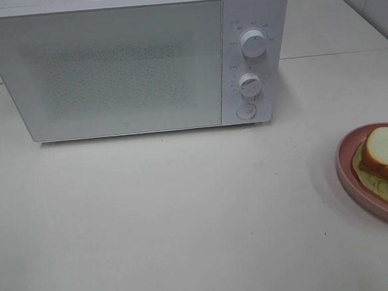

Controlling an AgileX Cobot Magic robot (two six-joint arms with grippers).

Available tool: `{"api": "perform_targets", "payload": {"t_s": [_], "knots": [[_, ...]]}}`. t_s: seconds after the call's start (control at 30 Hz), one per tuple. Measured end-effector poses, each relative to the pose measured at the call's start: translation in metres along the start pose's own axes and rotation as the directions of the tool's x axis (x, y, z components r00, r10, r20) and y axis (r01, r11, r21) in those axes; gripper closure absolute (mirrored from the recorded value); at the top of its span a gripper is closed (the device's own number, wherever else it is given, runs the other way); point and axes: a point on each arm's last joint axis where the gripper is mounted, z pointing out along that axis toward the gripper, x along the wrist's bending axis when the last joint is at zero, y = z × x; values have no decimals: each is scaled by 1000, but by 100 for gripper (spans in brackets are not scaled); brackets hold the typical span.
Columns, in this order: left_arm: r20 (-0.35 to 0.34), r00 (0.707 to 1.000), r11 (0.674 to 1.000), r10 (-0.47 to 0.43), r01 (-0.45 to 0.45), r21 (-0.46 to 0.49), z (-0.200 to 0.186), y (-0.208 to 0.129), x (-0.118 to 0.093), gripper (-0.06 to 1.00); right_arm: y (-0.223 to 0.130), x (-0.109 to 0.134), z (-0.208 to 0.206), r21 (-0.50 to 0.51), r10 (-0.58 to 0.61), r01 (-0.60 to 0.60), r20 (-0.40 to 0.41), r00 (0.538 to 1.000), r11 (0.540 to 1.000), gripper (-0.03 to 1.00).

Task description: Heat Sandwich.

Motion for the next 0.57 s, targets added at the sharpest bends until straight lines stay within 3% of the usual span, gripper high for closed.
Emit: {"api": "perform_targets", "payload": {"t_s": [0.57], "knots": [[0, 1000, 1000, 0, 0, 0, 0, 0, 0, 26, 0, 0, 0, 0, 0, 0, 0, 1000, 1000, 39]]}}
